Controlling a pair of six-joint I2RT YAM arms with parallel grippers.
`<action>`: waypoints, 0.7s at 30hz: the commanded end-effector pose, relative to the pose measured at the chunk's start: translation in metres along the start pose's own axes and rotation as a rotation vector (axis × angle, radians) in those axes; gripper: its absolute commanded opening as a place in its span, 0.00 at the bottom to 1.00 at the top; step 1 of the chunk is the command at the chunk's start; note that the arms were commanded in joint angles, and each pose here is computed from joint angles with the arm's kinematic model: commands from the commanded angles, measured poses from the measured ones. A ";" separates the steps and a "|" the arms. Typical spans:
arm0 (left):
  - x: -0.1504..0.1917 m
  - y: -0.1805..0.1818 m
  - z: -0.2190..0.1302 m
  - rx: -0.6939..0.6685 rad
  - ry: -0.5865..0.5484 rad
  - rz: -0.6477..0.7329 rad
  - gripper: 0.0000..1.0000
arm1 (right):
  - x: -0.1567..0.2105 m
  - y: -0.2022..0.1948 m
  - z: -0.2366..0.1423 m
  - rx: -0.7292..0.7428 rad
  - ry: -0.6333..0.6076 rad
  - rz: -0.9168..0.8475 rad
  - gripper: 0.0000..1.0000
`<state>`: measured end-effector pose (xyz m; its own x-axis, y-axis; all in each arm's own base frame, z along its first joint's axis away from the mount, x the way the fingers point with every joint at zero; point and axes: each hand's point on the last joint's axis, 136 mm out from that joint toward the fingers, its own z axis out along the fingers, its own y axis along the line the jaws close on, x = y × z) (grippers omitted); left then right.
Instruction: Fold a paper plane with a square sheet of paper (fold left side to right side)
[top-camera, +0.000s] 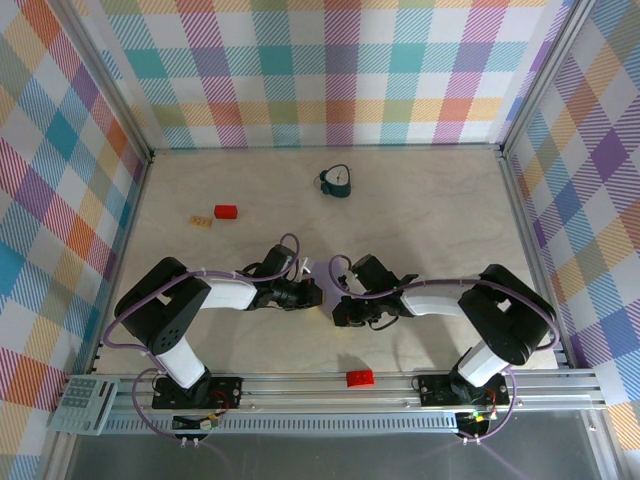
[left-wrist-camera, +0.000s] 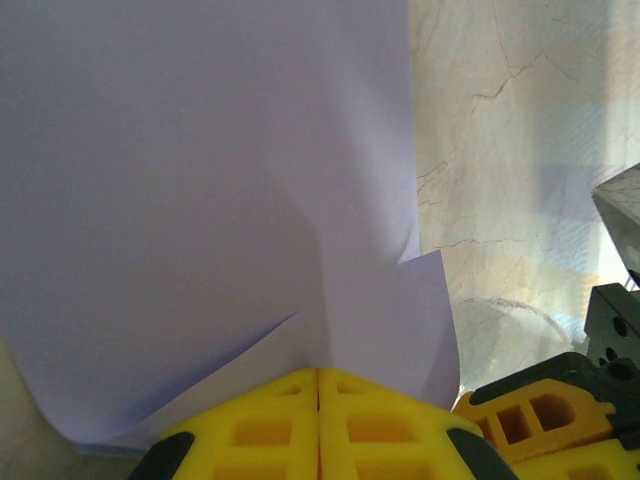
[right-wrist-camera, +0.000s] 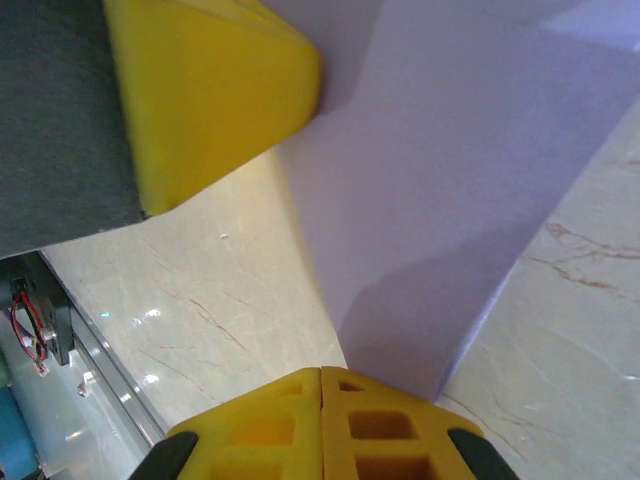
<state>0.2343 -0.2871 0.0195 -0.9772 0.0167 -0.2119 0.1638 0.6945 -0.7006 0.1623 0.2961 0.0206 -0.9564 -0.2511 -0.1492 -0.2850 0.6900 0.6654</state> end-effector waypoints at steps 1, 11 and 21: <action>0.013 0.018 0.001 -0.068 0.023 -0.010 0.08 | 0.007 -0.003 0.005 -0.009 0.021 0.017 0.07; 0.013 0.019 0.001 -0.077 0.021 -0.012 0.08 | 0.018 -0.009 0.006 -0.005 0.060 0.043 0.07; 0.012 0.020 0.002 -0.081 0.024 -0.014 0.08 | 0.035 -0.010 0.004 -0.031 0.099 0.082 0.06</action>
<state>0.2344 -0.2870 0.0194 -0.9771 0.0164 -0.2119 0.1635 0.6951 -0.7001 0.1512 0.2943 0.0144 -0.9620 -0.2501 -0.1097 -0.2540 0.6720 0.6957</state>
